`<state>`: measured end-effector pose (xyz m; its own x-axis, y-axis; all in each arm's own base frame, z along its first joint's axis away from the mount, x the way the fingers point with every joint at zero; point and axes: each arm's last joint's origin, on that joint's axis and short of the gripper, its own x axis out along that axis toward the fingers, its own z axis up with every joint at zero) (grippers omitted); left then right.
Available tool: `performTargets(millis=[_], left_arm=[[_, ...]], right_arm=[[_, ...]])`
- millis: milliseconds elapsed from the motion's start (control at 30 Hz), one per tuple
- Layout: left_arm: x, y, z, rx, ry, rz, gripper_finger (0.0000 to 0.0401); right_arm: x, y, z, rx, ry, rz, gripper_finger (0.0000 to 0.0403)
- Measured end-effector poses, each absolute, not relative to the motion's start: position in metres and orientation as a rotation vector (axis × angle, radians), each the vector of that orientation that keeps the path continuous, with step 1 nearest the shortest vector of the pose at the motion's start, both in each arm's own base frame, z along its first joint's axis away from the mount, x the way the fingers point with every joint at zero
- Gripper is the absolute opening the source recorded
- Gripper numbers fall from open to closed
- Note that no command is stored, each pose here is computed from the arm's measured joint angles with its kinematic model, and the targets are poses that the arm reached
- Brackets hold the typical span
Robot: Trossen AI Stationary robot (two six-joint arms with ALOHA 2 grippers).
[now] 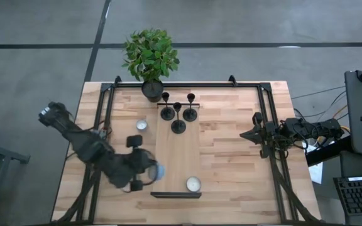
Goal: Pick & Place candle stick holders
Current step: Put the blue scented candle on the shelf aligned with the pink scented candle
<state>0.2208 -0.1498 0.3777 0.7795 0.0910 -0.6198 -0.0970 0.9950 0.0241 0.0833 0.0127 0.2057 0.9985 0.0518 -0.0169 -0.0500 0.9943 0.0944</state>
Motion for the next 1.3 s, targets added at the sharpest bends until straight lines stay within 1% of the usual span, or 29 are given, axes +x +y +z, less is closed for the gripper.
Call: performTargets(millis=[133,333,533,733,900,1300], left_arm=[[0.247,-0.146,0.37,0.013,0.737,0.084,0.0],[0.283,-0.149,0.354,0.064,0.798,-0.007,0.0],[0.303,-0.152,0.339,0.092,0.874,-0.085,0.0],[0.314,-0.157,0.324,0.161,0.912,-0.102,0.0],[0.316,-0.158,0.32,0.164,0.919,-0.103,0.0001],[0.316,-0.159,0.319,0.134,0.922,-0.118,0.0025]], right_arm=[[0.083,0.013,0.206,0.094,0.019,0.05,0.0008],[0.083,0.013,0.206,0.094,0.019,0.051,0.0008],[0.083,0.013,0.206,0.094,0.019,0.051,0.0008],[0.083,0.013,0.206,0.094,0.019,0.051,0.0008],[0.083,0.013,0.206,0.094,0.019,0.051,0.0008],[0.083,0.013,0.206,0.094,0.019,0.05,0.0008]])
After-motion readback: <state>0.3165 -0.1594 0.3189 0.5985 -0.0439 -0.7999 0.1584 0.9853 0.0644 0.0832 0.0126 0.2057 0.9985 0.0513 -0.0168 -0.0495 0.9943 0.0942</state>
